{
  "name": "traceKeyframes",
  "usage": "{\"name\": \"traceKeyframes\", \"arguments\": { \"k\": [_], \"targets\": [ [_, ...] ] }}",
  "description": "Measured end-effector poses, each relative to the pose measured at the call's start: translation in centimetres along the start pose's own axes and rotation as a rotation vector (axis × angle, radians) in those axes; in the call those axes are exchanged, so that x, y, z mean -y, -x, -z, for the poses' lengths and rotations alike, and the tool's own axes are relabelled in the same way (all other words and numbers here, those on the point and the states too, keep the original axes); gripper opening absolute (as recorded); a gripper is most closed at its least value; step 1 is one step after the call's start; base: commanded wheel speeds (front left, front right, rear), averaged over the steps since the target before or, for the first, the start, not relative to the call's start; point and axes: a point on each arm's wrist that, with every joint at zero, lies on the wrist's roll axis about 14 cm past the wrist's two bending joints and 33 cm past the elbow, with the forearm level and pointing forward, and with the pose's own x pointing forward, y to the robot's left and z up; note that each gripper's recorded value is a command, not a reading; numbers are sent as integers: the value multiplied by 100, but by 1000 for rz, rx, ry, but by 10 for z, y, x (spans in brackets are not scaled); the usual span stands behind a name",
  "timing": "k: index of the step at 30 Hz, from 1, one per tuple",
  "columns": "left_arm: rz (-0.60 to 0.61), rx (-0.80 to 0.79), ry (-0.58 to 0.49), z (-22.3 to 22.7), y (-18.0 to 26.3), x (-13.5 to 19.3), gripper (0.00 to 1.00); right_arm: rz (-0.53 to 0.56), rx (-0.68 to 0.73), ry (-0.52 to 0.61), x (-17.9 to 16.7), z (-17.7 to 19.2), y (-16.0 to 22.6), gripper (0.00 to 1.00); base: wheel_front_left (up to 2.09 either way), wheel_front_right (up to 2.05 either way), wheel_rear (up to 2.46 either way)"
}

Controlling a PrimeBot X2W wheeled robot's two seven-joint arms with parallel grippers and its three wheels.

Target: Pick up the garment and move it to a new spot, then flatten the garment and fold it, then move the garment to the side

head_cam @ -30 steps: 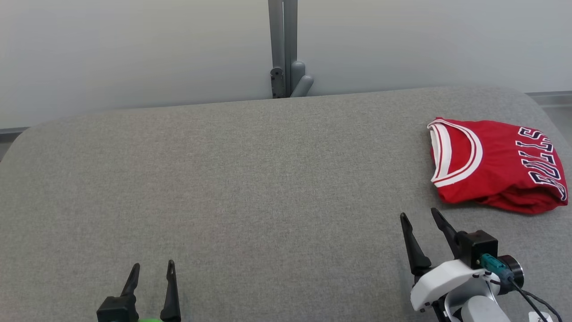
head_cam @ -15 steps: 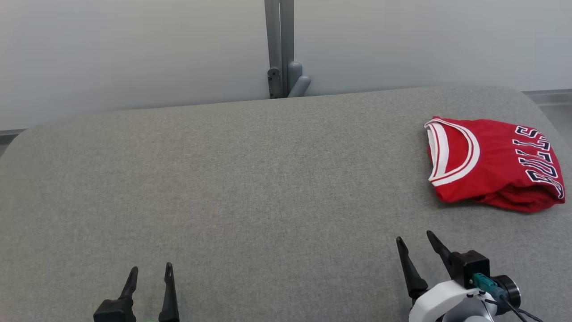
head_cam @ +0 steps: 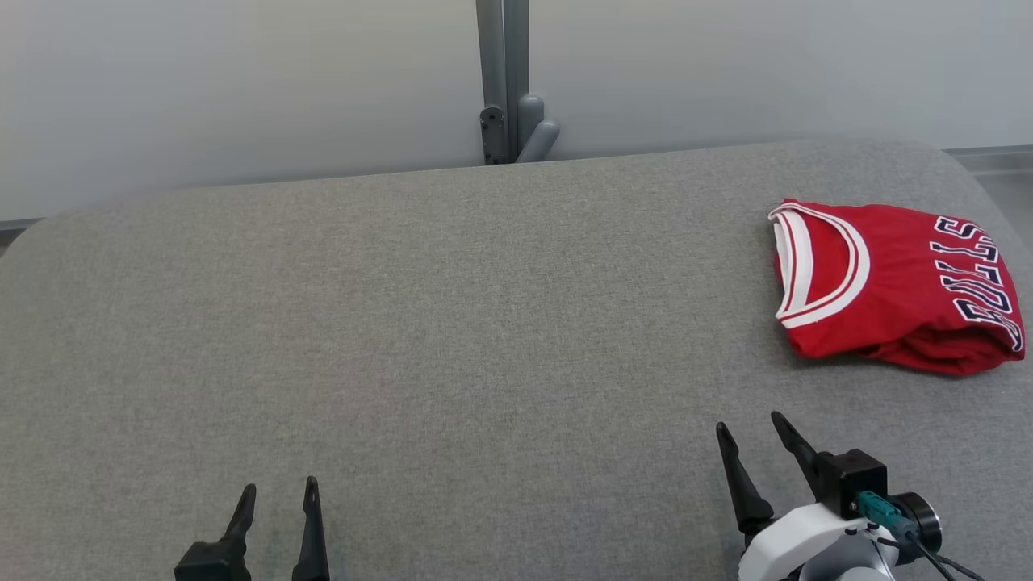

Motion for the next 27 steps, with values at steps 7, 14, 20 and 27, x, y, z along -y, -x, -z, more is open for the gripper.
{"name": "traceKeyframes", "arguments": {
  "k": [7,14,20,27],
  "targets": [
    [6,2,0,-1,-1,2,100,17,57,-27,4,-17,-2,100,0,0,0],
    [8,6,-1,-2,-2,3,100,22,80,-32,6,-24,-1,100,0,0,0],
    [8,9,-1,-3,-2,4,100,24,77,-36,6,-23,-1,100,0,0,0],
    [5,5,0,-2,-2,3,100,19,67,-36,4,-20,0,100,0,0,0]
  ]
}}
